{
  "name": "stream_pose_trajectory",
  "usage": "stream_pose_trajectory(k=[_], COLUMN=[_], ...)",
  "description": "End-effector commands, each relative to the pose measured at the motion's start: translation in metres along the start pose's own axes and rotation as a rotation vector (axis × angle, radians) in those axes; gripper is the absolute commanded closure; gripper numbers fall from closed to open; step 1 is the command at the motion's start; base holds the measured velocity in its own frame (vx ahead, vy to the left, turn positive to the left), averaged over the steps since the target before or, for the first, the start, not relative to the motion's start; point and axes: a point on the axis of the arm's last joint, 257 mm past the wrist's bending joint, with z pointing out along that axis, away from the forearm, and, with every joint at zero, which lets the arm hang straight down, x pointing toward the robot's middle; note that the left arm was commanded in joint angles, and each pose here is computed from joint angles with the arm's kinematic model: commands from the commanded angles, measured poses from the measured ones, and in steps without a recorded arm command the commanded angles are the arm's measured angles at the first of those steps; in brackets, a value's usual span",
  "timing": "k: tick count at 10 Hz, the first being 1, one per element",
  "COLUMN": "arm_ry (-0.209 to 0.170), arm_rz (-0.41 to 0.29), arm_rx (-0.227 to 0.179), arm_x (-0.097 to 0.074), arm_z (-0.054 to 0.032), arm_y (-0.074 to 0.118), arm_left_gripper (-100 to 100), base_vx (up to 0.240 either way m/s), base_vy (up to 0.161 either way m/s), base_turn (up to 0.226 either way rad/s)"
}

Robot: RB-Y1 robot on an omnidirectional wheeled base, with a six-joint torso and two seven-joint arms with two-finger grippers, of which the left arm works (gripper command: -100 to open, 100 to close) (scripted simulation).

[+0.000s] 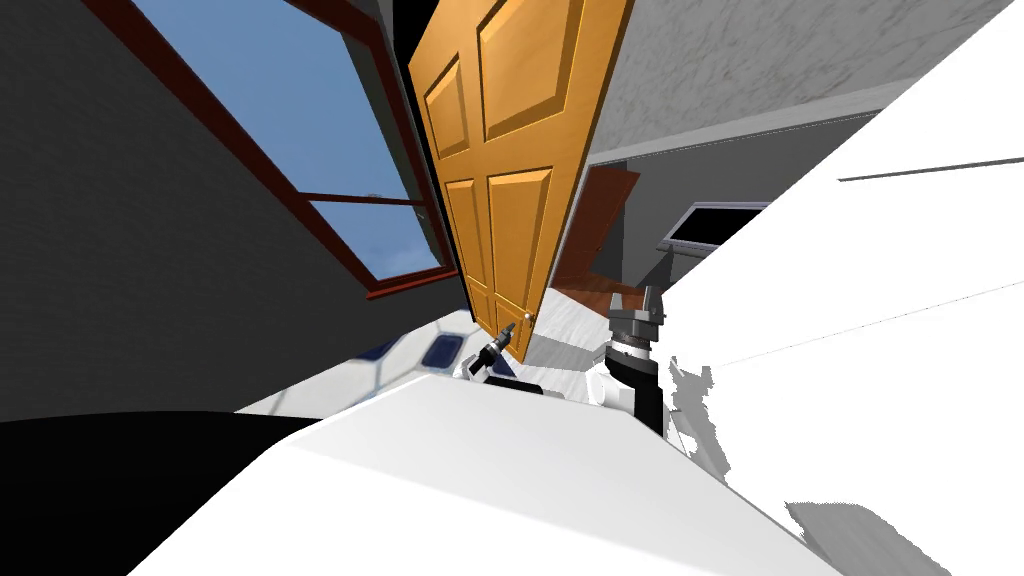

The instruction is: Push the door open

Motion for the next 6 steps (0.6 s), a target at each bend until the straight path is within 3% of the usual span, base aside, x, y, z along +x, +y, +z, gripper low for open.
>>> stream_pose_trajectory(k=[1, 6], arm_ry=[-0.004, -0.015], arm_rz=[0.005, 0.001], arm_rx=[0.0, 0.008], arm_x=[-0.0028, -0.0005], arm_z=[-0.0008, 0.0012], arm_y=[0.0002, -0.0016], arm_left_gripper=[-100, -100], base_vx=[0.17, 0.168], base_vy=[-0.102, -0.101], base_turn=[-0.022, -0.022])
